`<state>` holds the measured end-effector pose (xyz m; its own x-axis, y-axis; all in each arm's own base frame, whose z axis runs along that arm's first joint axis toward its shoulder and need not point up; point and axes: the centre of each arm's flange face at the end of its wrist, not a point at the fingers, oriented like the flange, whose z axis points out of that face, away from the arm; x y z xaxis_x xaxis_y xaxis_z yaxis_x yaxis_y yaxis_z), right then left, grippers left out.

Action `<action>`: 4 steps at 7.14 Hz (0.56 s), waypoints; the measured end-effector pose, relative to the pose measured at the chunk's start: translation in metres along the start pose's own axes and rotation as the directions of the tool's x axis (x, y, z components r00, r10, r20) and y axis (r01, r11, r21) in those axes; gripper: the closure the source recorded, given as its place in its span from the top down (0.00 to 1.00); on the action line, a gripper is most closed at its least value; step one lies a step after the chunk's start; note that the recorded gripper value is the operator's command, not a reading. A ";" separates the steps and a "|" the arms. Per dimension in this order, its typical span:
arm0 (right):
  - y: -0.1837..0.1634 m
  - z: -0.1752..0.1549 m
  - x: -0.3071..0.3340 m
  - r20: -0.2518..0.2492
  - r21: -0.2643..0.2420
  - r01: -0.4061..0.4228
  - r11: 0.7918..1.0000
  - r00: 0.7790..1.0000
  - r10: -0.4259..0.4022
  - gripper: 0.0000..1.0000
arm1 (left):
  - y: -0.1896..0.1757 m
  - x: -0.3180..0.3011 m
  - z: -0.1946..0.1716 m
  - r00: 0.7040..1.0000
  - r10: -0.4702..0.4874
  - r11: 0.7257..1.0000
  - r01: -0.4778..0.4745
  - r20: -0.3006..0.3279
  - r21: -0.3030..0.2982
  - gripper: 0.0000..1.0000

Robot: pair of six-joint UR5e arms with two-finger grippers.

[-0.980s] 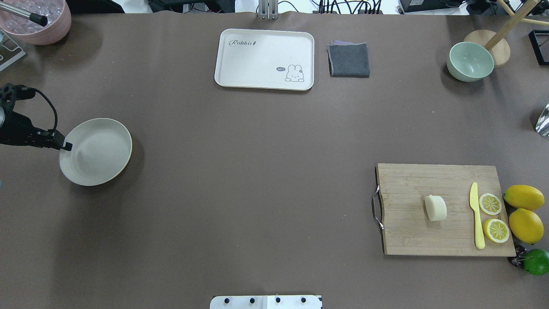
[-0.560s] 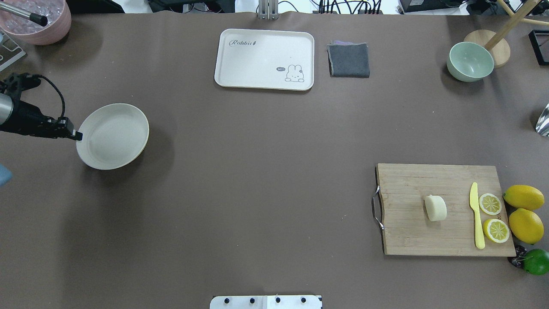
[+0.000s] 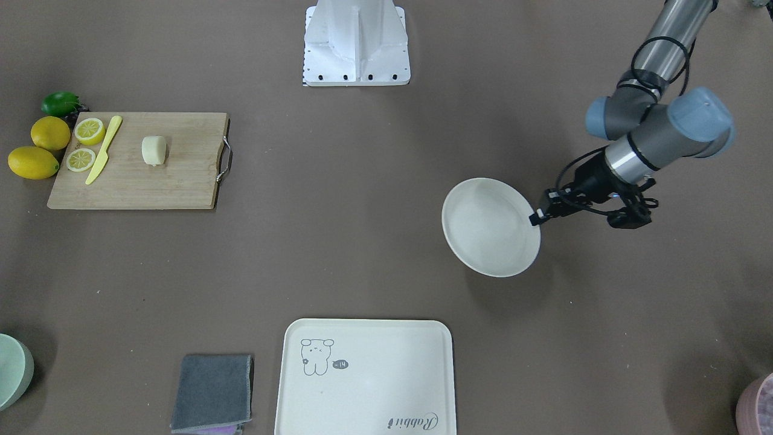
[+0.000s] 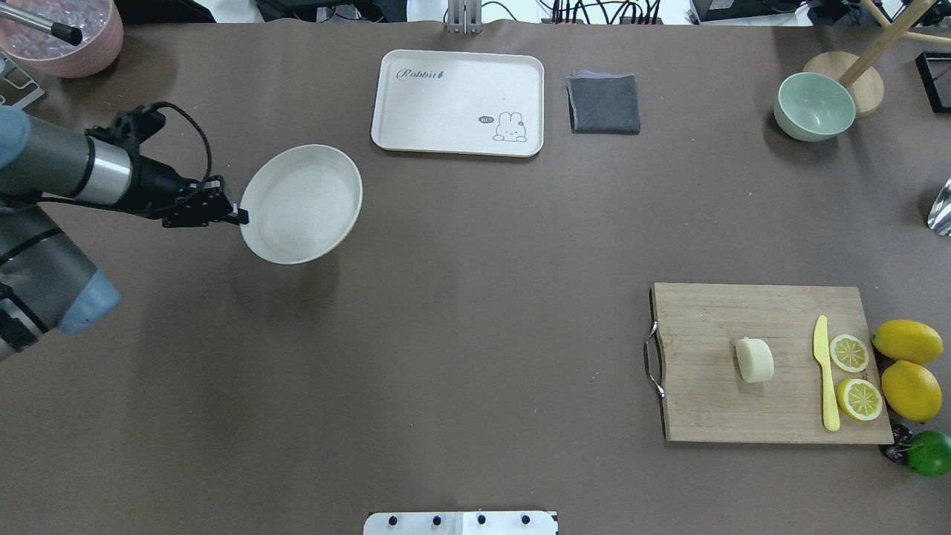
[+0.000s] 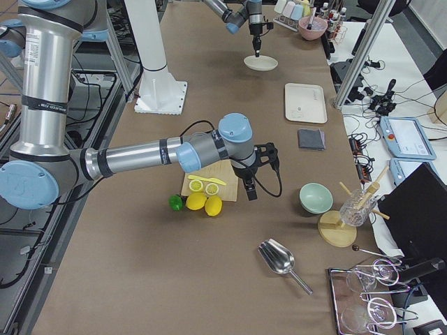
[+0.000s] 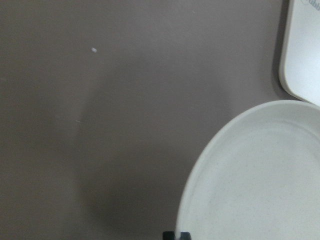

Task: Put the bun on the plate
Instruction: 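Push the white plate with the left gripper toward the table centre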

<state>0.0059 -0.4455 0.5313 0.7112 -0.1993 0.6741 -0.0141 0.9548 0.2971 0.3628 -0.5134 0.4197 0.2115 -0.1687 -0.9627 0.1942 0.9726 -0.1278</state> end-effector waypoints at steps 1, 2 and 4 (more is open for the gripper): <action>0.000 0.000 0.000 0.000 0.000 -0.001 1.000 1.000 0.001 1.00 | 0.025 0.040 0.031 1.000 -0.019 1.000 0.019 -0.019 0.014 0.00; 0.000 0.000 0.000 0.001 0.000 -0.002 1.000 1.000 0.002 1.00 | 0.053 0.077 0.057 0.999 -0.028 0.999 0.029 -0.020 0.024 0.00; 0.000 0.000 0.000 -0.002 0.000 -0.005 1.000 1.000 0.005 1.00 | 0.116 0.133 0.104 0.999 -0.030 0.999 0.029 0.033 0.042 0.00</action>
<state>0.0061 -0.4454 0.5316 0.7126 -0.1945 0.6740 -0.0172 0.9557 0.2940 0.5127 -0.4397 0.3017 0.2372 -0.2030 -0.9500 0.2406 0.9597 -0.1450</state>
